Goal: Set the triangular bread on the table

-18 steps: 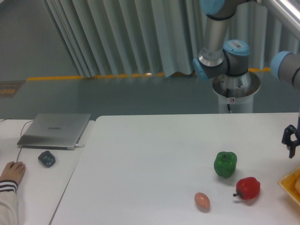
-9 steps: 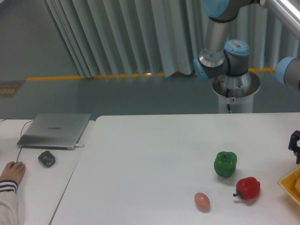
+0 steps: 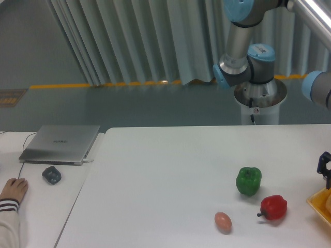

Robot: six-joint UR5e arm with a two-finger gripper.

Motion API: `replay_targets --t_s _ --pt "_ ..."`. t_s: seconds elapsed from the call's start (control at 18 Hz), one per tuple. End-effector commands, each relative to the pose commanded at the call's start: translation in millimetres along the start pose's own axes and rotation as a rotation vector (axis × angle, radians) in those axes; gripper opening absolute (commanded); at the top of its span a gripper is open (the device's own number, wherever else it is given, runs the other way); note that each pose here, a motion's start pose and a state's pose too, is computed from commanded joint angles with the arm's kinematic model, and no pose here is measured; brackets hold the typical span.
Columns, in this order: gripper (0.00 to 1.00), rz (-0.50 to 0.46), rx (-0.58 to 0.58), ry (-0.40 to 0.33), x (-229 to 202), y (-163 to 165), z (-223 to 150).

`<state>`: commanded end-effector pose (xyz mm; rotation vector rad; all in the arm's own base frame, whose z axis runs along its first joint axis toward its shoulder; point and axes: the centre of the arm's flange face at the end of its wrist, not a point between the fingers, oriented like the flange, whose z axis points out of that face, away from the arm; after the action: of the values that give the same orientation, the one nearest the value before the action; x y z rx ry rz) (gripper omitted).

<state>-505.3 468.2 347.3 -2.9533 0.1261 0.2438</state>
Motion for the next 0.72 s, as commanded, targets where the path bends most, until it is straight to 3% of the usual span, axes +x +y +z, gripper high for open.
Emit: replay_targets --t_s 0.72 --pt "1.0 -0.007 -0.01 0.017 -4 4 20"
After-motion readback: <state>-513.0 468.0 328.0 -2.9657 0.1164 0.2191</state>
